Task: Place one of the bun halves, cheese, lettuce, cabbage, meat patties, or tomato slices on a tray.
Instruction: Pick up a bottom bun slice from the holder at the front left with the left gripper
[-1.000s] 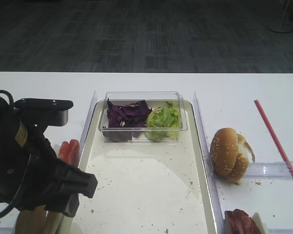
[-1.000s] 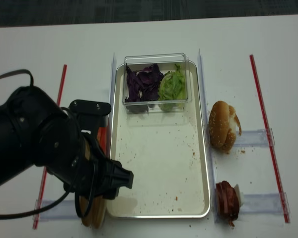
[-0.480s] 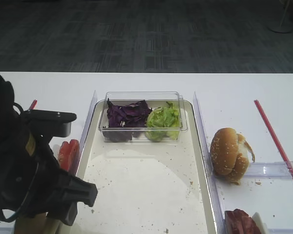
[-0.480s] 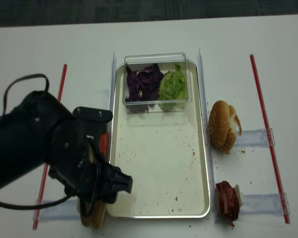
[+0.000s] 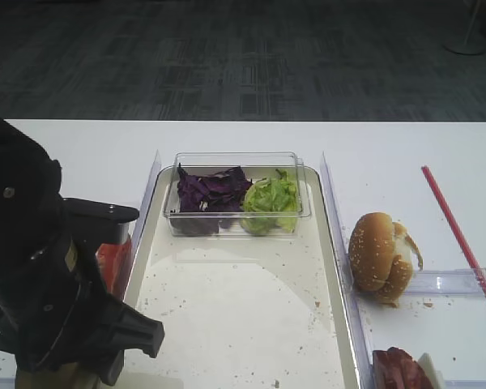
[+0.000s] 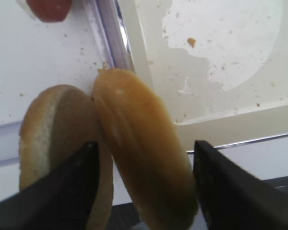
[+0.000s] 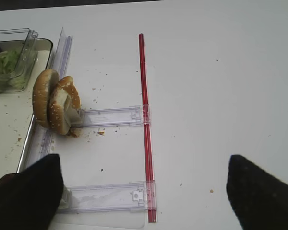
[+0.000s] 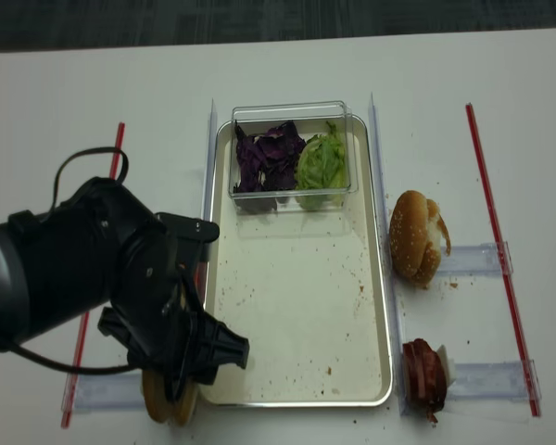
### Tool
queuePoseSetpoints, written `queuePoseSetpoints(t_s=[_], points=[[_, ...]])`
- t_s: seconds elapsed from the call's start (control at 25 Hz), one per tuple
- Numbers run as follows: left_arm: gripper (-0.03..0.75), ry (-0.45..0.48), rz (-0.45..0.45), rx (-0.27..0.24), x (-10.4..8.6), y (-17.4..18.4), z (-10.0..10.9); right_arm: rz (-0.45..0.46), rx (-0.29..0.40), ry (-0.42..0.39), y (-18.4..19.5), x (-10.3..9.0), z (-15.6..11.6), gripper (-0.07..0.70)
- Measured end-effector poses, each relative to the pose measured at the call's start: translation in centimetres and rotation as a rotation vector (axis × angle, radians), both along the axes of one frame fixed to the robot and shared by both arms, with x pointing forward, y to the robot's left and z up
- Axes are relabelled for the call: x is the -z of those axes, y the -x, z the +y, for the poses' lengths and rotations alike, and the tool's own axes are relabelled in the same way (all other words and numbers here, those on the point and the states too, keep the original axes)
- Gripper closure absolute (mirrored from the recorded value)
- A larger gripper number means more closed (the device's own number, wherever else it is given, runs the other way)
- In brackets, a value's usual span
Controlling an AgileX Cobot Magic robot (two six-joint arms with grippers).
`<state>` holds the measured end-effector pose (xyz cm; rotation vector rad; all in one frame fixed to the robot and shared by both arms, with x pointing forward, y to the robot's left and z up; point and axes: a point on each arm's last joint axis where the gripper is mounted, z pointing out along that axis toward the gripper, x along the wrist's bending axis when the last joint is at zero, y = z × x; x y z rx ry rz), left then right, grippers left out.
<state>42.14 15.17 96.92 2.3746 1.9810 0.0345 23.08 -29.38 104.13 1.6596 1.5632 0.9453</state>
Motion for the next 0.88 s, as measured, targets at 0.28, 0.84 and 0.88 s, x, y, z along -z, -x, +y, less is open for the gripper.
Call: queuePoseSetpoints(t_s=[0.28, 0.84, 0.88], points=[[0.468, -0.016, -0.013, 0.016, -0.01, -0.12, 0.13, 0.0, 0.0, 0.0, 0.0, 0.0, 0.0, -0.067], [0.669, -0.04, -0.01, 0.025, -0.01, -0.1, 0.35, 0.0, 0.0, 0.0, 0.0, 0.0, 0.0, -0.067], [0.671, -0.044, -0.011, 0.027, -0.01, -0.11, 0.38, 0.0, 0.0, 0.0, 0.0, 0.0, 0.0, -0.067]])
